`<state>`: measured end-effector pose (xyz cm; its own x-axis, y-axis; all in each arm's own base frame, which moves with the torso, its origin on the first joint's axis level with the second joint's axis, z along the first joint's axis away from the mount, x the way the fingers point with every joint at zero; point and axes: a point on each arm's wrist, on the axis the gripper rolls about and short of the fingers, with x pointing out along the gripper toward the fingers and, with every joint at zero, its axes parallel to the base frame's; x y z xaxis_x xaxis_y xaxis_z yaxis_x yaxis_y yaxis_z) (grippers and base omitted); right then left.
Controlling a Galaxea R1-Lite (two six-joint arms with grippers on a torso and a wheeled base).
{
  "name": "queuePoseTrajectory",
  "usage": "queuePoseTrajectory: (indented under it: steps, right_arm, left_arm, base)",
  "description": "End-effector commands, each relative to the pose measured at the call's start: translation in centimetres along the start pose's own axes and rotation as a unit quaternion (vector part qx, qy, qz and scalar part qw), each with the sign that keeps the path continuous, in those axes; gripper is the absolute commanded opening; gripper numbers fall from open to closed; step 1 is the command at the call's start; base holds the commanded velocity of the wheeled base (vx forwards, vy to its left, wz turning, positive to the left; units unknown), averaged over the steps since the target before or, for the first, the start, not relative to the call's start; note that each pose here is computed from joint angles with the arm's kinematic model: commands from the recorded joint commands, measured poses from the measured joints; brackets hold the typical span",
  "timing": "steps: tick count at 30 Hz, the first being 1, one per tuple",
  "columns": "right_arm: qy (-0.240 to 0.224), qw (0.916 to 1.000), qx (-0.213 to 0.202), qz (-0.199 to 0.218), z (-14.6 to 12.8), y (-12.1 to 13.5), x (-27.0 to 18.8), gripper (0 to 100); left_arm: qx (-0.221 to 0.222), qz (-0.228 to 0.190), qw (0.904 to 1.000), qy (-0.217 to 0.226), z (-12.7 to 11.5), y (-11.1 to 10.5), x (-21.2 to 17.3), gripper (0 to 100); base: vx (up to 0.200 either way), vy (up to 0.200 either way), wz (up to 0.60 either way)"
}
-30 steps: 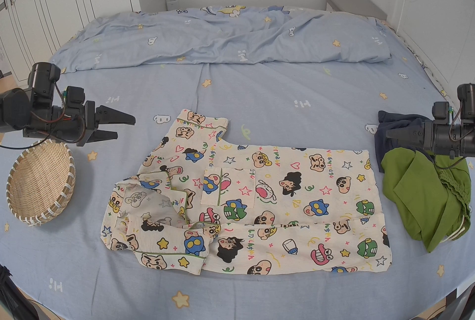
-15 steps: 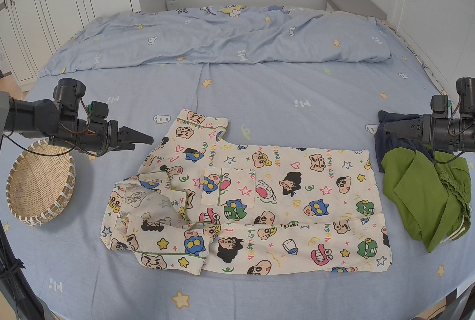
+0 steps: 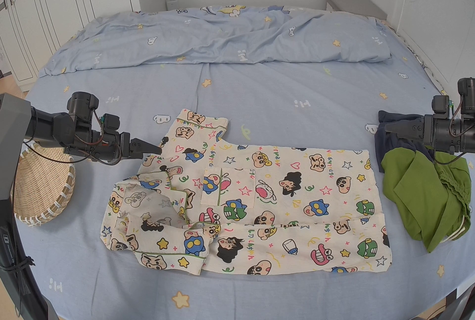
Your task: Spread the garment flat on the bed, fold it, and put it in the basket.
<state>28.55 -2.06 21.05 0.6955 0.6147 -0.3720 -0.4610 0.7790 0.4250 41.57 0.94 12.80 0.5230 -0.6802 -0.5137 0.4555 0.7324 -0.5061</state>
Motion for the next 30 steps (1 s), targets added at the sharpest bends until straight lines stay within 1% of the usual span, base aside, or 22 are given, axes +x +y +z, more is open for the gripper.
queuePoseTrajectory:
  steps: [1, 2, 4, 6, 14, 19, 20, 30]
  right_arm:
    - [0.0, 1.0, -0.001, 0.001, -0.1, 0.1, -0.1, 100]
    - [0.0, 1.0, -0.001, 0.001, -0.1, 0.1, -0.1, 100]
    - [0.002, 1.0, -0.002, 0.003, -0.1, 0.3, 0.0, 100]
    - [0.002, 1.0, -0.002, 0.004, -0.1, 0.3, 0.1, 100]
    - [0.004, 1.0, -0.001, 0.006, -0.3, 0.4, 0.2, 100]
    - [0.003, 1.0, -0.003, 0.006, -0.3, 0.5, 0.1, 100]
    - [0.003, 1.0, -0.002, 0.006, -0.3, 0.5, 0.1, 100]
    - [0.002, 1.0, -0.003, 0.007, -0.2, 0.6, 0.1, 100]
  left_arm:
    - [-0.002, 0.007, 1.0, 0.005, -0.1, 0.7, 1.0, 100]
    - [-0.002, 0.007, 1.0, 0.005, -0.1, 0.7, 1.0, 100]
    - [0.002, 0.024, 0.9997, -0.002, 0.1, 1.3, 1.6, 100]
    - [-0.002, 0.026, 0.9997, -0.003, 0.1, 1.4, 1.6, 100]
    - [0.004, 0.02, 0.9998, -0.003, 0.3, 1.0, 2.1, 100]
    - [0.003, 0.019, 0.9998, -0.003, 0.1, 1.2, 2.5, 100]
    - [0.001, 0.015, 0.9999, 0.0, 0.0, 1.0, 3.1, 100]
    - [-0.008, 0.019, 0.9998, 0.0, -0.1, 1.6, 3.2, 100]
  base:
    - [0.0, 0.0, 0.0]
    - [0.0, 0.0, 0.0]
    - [0.0, 0.0, 0.0]
    - [0.0, 0.0, 0.0]
    - [0.0, 0.0, 0.0]
    - [0.0, 0.0, 0.0]
    - [0.0, 0.0, 0.0]
    - [0.0, 0.0, 0.0]
